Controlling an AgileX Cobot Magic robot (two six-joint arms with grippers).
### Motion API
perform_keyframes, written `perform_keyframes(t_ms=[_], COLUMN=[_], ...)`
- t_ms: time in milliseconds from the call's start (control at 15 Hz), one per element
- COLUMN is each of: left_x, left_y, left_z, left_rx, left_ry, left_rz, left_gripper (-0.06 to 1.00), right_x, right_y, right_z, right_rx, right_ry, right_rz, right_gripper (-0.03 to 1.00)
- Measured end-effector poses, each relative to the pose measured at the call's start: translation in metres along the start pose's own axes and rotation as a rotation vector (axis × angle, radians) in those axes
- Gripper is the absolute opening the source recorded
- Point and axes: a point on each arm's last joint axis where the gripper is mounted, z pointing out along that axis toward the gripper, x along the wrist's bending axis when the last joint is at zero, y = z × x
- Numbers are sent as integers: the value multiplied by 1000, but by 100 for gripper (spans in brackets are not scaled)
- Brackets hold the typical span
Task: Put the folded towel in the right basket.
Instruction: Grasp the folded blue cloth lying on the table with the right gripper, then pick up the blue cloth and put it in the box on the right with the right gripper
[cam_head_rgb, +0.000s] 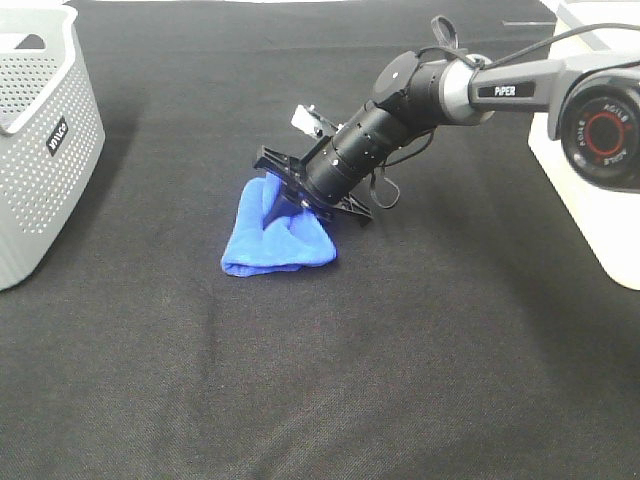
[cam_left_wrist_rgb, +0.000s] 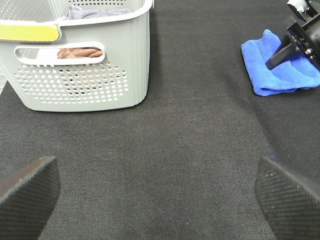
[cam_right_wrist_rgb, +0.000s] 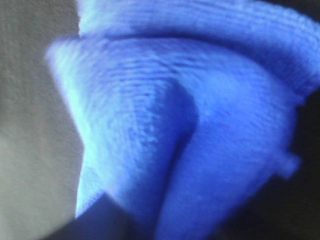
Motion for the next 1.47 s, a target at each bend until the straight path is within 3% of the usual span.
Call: perform_keyframes(t_ms=[200,333,400,533,667,867,1067,1133,1200,1267,1467], left_x=[0,0,0,0,0,0,0,0,0,0,0], left_y=[0,0,0,0,0,0,0,0,0,0,0], left_z=[0,0,0,0,0,0,0,0,0,0,0], left_rx=[0,0,0,0,0,0,0,0,0,0,0], left_ry=[0,0,0,2,2,2,2,2,2,2,2], left_rz=[0,0,0,1,1,1,1,1,1,1,1], left_gripper=[99,99,99,99,99,99,99,99,99,99,99], right_x=[8,29,43,69,71,36,-34,-34,-68,-90,-136], right_y=[6,21,33,58,67,57,33,33,23,18,17], right_z=[-10,-48,-81,-168,-268,-376,-468,-468,-490,-495,-473], right_rx=[12,38,-11,-238,-489,-719,-898,-898,-915,-903,-760], right_ry=[-11,4,26,73,84,-19,-273,-273,-387,-449,-580], right_rz=[-58,-125,-150,-197,-220,-173,-46,-46,32,80,181], right_gripper=[28,28,28,28,28,28,28,28,28,28,28])
